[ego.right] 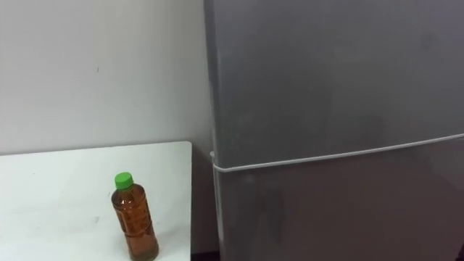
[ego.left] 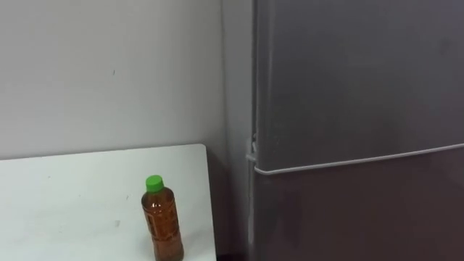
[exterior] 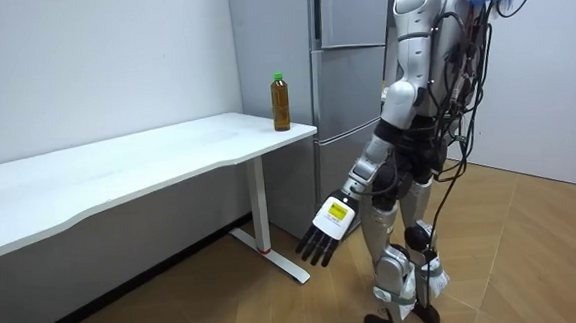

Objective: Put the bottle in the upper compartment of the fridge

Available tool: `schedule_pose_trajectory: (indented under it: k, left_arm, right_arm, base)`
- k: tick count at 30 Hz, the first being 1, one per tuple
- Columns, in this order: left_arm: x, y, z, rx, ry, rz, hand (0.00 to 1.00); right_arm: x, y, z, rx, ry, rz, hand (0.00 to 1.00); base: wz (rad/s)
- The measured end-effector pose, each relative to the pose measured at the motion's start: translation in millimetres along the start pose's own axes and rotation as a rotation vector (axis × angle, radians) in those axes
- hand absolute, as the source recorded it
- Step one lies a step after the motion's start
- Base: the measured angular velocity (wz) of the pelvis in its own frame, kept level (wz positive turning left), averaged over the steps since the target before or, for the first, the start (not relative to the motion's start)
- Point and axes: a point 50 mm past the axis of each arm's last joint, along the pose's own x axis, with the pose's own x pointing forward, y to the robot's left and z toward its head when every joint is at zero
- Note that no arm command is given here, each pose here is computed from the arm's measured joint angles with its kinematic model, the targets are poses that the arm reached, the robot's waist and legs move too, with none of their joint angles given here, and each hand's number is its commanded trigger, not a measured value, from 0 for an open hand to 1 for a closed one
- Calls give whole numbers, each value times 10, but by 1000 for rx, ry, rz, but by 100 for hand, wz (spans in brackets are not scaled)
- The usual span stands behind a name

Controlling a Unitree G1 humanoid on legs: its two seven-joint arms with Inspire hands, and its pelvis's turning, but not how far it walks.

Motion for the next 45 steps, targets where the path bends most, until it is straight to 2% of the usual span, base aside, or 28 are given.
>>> schedule_pose_trajectory:
  k: [7, 12, 19, 21, 25, 28, 33, 42, 45]
  left_arm:
    - [-3, 8, 234, -180, -63, 19, 0]
    - [-63, 24, 645, -385, -209, 12, 0]
    - [-163, 64, 1106, -551, -356, 15, 0]
    - [-245, 107, 1310, -641, -424, 11, 0]
    - [-309, 176, 1584, -732, -505, 33, 0]
    - [-413, 228, 1769, -788, -577, 22, 0]
    - [-725, 345, 2096, -893, -743, -21, 0]
    - [-1239, 470, 2424, -972, -994, -125, 0]
    - [-1308, 453, 2495, -959, -1039, -154, 0]
  right_arm:
    - [-15, -51, 8, 21, -14, -10, 0]
    - [-20, -78, 52, -25, -40, -18, 0]
    - [-19, -85, 82, -52, -50, -23, 0]
    - [-17, -81, 98, -75, -57, -23, 0]
    - [-17, -65, 108, -82, -68, -17, 0]
    - [-18, -64, 103, -81, -71, -16, 0]
    - [-17, -59, 95, -79, -67, -14, 0]
    - [-16, -36, 76, -75, -61, -7, 0]
    - [-17, -27, 85, -85, -65, -1, 0]
  base:
    - [0]
    - [-1]
    - [-3]
    - [0]
    - [0]
    - [0]
    - [0]
    - [0]
    - [0]
